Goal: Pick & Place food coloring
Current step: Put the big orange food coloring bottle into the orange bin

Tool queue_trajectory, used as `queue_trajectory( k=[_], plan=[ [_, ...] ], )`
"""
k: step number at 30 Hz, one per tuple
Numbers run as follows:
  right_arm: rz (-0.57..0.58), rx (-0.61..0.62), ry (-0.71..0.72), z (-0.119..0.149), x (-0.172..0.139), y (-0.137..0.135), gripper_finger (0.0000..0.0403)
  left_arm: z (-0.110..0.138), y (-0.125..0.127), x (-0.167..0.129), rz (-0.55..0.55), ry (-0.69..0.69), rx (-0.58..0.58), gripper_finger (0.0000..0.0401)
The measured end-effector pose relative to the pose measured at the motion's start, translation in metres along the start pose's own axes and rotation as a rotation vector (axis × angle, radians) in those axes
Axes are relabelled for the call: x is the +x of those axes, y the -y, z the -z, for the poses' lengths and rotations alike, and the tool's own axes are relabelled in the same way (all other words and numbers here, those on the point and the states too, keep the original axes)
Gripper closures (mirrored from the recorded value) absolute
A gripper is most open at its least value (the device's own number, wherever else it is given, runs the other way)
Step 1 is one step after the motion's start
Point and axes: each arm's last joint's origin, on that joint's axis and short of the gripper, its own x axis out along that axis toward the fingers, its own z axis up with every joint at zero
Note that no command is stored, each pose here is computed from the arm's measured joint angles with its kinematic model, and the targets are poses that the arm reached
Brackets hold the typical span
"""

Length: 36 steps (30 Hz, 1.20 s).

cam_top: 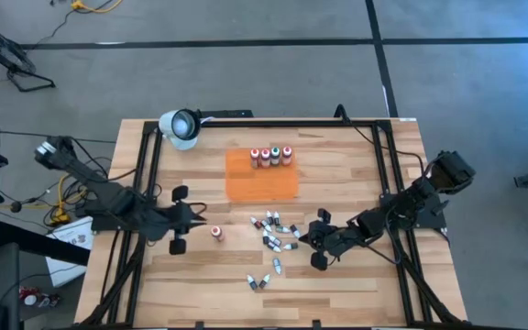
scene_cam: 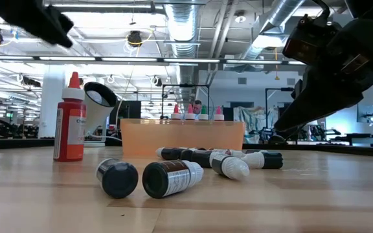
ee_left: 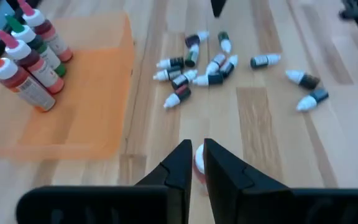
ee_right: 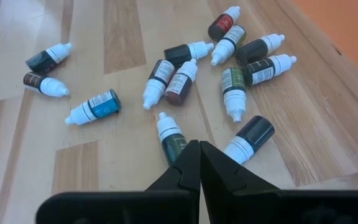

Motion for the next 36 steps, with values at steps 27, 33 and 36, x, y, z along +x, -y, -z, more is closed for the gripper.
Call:
queue_trajectory(
  k=[27,33,36],
  plan=[
    [0.019,0.001,0.015,-0.001,0.000,0.000,0.0402,0.084,-0.004,0.040,0.091,0.290,-0.175,0.0142],
    [0.019,0.001,0.015,-0.001,0.000,0.000,0.0402,0.086,-0.004,0.043,0.071,0.272,-0.211,0.0142],
    [0.019,0.001,0.015,-0.001,0.000,0.000,0.0402,0.085,-0.003,0.043,0.073,0.276,-0.215,0.0142]
  ],
)
